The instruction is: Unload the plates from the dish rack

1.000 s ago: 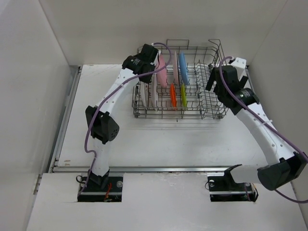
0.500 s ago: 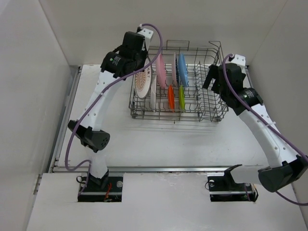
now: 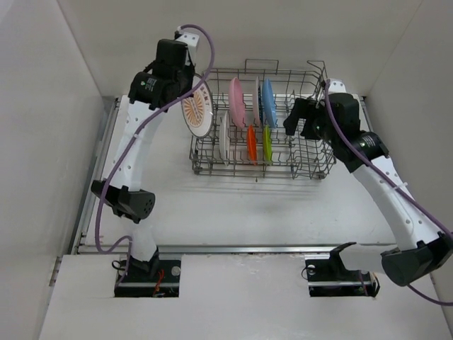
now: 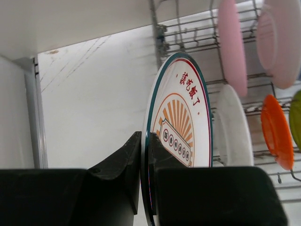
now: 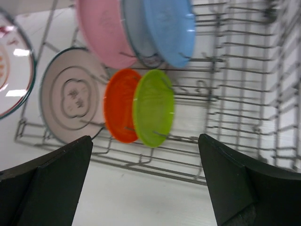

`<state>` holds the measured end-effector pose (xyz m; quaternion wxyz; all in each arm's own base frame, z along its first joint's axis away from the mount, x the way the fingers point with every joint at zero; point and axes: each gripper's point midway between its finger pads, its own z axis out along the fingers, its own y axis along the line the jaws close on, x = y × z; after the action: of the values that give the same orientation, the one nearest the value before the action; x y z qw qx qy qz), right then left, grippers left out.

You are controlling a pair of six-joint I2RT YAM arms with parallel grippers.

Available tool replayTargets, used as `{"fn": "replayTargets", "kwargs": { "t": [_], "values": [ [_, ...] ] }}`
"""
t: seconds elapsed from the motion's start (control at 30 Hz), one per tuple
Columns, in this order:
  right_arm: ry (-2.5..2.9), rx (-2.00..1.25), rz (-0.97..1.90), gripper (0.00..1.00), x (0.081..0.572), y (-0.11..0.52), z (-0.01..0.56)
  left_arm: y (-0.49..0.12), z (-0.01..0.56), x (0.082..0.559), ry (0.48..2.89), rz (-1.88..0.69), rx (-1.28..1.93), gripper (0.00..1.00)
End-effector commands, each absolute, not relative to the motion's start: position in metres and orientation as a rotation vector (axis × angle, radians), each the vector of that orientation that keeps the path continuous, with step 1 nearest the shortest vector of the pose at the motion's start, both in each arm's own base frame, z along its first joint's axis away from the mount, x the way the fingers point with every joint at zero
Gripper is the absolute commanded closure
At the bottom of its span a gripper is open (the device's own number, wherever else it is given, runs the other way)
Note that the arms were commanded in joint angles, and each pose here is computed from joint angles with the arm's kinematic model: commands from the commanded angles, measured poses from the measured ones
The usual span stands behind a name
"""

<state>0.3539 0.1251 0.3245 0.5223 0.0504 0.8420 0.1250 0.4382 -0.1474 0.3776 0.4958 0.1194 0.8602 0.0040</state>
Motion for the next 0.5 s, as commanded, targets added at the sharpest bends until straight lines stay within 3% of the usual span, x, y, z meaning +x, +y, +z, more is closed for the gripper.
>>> {"fn": "replayTargets", "kwargs": {
  "t": [0.0, 0.13, 0.47],
  "values": [
    [1.945, -0.157, 0.605, 0.00, 0.352, 0.188, 0.346, -0.105, 0.422, 0.435, 1.977, -0.025, 0.117, 1.00],
    [1.942, -0.304, 0.769, 0.00, 0.351, 0.236, 0.344, -0.062, 0.429, 0.433, 1.983, -0.161, -0.036, 1.00],
    [2.080, -0.393, 0.748, 0.04, 0.379, 0.320, 0.301, 0.038, 0.313, 0.434, 2.142, -0.493, -0.356, 1.00]
  ]
}}
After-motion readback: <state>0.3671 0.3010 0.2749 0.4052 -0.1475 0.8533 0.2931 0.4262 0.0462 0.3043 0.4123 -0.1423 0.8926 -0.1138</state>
